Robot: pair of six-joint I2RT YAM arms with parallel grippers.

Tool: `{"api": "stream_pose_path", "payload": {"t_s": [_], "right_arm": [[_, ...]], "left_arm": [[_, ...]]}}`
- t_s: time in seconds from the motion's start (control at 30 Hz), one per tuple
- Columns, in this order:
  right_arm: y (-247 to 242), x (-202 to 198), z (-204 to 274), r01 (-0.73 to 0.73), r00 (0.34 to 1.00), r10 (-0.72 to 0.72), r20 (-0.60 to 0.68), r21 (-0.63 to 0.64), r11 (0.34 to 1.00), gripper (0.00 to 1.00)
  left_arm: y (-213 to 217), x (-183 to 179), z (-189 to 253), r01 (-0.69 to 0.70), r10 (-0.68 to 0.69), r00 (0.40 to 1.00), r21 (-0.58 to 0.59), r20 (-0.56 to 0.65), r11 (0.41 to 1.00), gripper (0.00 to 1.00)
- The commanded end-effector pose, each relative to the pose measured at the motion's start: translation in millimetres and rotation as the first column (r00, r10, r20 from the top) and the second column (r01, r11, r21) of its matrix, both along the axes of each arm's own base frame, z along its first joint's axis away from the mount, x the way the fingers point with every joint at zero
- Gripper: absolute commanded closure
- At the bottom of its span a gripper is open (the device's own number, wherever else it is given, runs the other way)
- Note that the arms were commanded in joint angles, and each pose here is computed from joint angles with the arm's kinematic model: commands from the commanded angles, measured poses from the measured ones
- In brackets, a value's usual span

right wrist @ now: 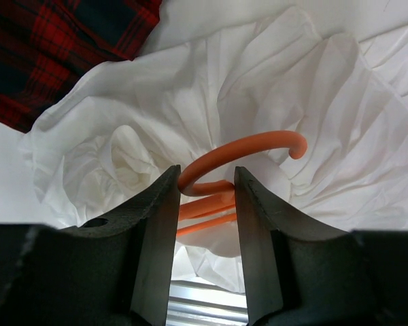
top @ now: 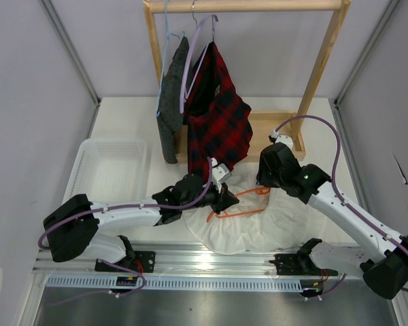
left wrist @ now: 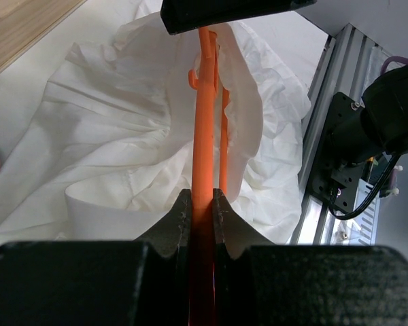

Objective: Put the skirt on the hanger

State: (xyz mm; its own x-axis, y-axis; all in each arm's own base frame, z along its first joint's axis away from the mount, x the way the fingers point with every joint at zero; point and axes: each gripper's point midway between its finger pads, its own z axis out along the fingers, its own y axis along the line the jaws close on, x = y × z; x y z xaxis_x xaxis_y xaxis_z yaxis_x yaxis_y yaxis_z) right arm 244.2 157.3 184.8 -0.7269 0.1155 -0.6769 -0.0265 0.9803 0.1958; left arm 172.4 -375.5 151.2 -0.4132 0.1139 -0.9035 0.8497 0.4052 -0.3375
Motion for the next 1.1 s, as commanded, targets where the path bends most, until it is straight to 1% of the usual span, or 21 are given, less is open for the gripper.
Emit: {"api": "stream_pose_path", "payload": {"t_s": [0.0,0.13,0.17,0.3,0.33,0.53,0.7,0.77,1.07], "right_arm": [[7.2,13.4,9.7,0.0,0.998,-0.002,0.069,0.025,1.0,0.58],[3.7,8.7,3.9,0.003,0.998,-0.003,0.063,0.004,1.0,0.59],[0.6,8.0,6.9,0.014,0.997,-0.014,0.079,0.004,1.0,0.59],[-5.8,6.6,16.2,0.027,0.994,-0.03,0.109,0.03,0.999,0.51],[-3.6,8.4,18.7,0.01,0.993,-0.014,0.119,0.038,0.999,0.51],[6.7,8.0,15.1,-0.055,0.994,0.05,0.1,0.047,0.997,0.58],[3.7,-4.4,-2.7,-0.058,0.997,0.056,0.056,0.047,0.997,0.57],[2.6,-7.6,-3.7,-0.052,0.997,0.047,0.061,0.069,0.996,0.57],[0.6,-14.5,-21.1,-0.042,0.999,0.04,0.035,0.066,0.997,0.58]], "left_arm": [[-18.4,-0.3,45.7,0.039,-0.031,0.997,-0.115,0.07,0.993,1.0],[-18.5,1.7,46.1,0.03,-0.022,0.997,-0.11,0.072,0.993,1.0],[-18.6,2.1,46.4,0.029,-0.021,0.997,-0.11,0.074,0.994,1.0],[-19.5,1.5,43.2,0.034,-0.027,0.997,-0.101,0.073,0.994,1.0],[-20.3,-0.4,42.0,0.043,-0.036,0.997,-0.101,0.07,0.994,1.0],[-20.8,-0.2,37.8,0.037,-0.031,0.997,-0.09,0.067,0.995,1.0],[-18.9,6.7,45.9,0.0,0.009,0.997,-0.099,0.083,0.995,1.0],[-17.4,10.6,48.1,-0.024,0.033,0.996,-0.102,0.087,0.995,1.0],[-14.5,19.8,56.2,-0.087,0.097,0.992,-0.125,0.08,0.988,1.0]]}}
